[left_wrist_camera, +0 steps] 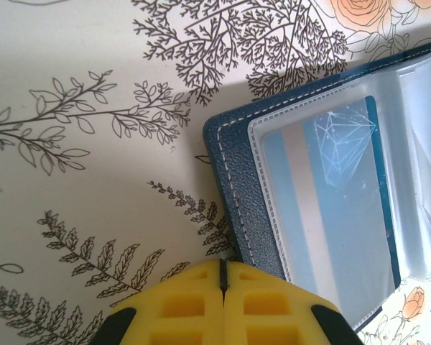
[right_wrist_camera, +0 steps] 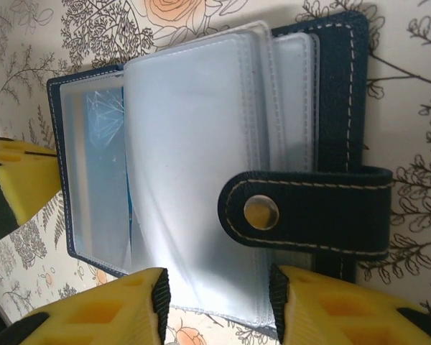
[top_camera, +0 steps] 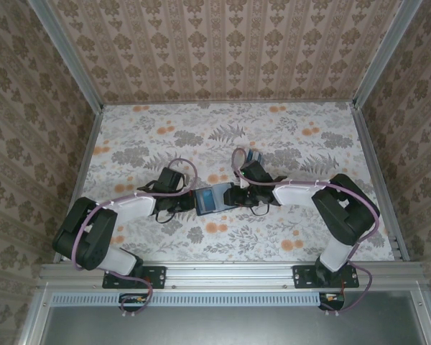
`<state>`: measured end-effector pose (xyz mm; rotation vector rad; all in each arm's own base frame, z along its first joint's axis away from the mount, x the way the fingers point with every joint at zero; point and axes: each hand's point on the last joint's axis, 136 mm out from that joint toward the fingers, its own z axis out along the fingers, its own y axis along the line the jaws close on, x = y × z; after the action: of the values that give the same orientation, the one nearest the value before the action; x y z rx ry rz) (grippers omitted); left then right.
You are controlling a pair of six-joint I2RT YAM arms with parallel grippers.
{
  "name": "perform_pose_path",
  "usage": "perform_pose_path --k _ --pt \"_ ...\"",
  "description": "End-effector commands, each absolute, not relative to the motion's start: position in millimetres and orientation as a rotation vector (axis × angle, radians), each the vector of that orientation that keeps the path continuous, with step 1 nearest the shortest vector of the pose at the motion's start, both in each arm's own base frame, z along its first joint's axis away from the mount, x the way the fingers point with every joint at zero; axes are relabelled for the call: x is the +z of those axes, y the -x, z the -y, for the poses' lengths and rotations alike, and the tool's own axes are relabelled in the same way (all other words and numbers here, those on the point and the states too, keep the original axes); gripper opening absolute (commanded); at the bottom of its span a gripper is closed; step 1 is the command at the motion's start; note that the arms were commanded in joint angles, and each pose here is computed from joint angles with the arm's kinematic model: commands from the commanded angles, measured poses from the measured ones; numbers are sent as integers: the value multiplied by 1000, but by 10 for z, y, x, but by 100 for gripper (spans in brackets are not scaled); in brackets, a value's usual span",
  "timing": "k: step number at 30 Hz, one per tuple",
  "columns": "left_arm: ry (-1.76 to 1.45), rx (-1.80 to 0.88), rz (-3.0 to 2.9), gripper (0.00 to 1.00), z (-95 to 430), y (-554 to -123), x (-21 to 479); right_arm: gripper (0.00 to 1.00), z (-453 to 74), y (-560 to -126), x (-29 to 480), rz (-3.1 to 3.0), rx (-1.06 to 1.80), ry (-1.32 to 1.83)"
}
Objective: Put the credit cards into the card holder
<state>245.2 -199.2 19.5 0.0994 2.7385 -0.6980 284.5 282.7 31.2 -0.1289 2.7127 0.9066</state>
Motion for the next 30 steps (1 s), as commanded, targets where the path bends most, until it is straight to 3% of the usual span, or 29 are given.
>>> perform_pose_path --k 1,9,19,30 --pt "-139 -706 -2758 0 2020 -2400 162 43 -2817 -2789 211 -2760 850 164" --pt "-148 -705 -2762 0 2036 -2419 166 35 -2850 -2802 248 -2754 846 182" --pt "-151 -718 -2764 0 2067 -2431 168 42 -2783 -2827 352 -2737 795 179" --pt "-171 -709 -2777 0 2079 -2438 161 42 -2619 -2849 352 -2729 718 133"
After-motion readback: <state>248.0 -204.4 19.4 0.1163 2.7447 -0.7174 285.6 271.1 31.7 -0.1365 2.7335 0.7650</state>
